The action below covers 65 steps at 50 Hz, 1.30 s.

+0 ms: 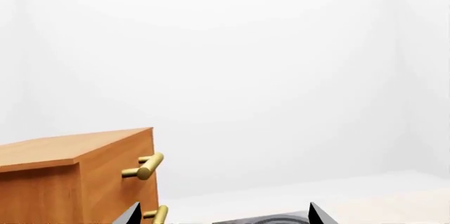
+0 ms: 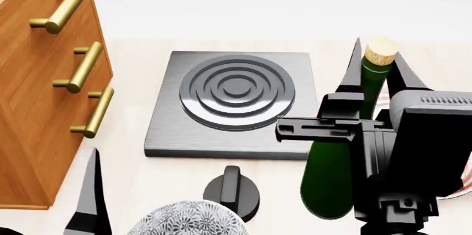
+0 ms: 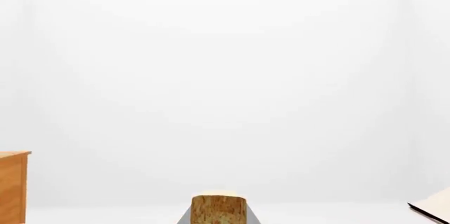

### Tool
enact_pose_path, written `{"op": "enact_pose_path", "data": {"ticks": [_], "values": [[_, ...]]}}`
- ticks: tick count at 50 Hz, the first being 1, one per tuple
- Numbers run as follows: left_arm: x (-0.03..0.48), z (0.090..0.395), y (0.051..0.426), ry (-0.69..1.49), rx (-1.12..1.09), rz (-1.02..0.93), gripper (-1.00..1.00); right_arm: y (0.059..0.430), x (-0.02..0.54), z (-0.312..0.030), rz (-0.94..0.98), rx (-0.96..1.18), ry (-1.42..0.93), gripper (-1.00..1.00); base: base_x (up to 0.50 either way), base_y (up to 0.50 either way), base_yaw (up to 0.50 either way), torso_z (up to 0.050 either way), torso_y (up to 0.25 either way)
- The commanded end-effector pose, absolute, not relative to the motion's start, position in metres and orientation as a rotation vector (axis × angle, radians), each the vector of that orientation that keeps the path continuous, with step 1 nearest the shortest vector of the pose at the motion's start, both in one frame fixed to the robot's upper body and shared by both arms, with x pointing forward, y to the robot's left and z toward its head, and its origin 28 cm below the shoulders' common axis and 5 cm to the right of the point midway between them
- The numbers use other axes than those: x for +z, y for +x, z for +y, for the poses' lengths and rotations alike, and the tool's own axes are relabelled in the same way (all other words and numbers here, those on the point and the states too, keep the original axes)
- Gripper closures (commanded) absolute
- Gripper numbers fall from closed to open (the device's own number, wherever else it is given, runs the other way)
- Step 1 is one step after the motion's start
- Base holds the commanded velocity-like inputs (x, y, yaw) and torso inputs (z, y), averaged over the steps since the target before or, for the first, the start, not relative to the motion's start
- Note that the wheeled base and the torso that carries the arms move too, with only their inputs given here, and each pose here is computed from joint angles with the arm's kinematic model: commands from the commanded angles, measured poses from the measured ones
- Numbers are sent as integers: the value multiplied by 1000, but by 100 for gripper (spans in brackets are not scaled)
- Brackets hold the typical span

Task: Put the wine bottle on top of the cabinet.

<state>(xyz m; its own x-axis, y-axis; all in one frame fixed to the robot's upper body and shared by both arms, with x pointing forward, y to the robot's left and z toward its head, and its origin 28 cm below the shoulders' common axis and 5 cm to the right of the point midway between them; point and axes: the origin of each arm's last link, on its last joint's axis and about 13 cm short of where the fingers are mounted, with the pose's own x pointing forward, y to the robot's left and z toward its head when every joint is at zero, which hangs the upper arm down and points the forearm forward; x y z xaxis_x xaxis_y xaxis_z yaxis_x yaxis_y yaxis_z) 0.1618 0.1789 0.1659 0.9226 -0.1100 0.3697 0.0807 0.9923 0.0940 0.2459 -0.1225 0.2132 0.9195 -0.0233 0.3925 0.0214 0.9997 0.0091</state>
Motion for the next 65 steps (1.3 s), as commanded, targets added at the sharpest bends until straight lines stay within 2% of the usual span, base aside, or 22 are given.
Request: {"op": "enact_pose_path", "data": {"ticks": [1, 16, 32, 47, 65], "values": [[165, 178, 162, 74, -104, -379, -100, 250, 226, -107, -450, 34, 27, 100, 0, 0, 0, 0, 10], [164, 176, 162, 70, -120, -375, -100, 249, 229, -91, -459, 99, 26, 100, 0, 0, 0, 0, 0], [166, 179, 160, 74, -115, -378, -100, 249, 233, -90, -464, 109, 20, 100, 0, 0, 0, 0, 1], [159, 155, 175, 14, -279, -249, -100, 248, 236, -92, -470, 109, 16, 100, 0, 0, 0, 0, 1], [156, 134, 184, 64, -380, -239, -100, 250, 233, -91, -463, 113, 9, 100, 0, 0, 0, 0, 1]]}}
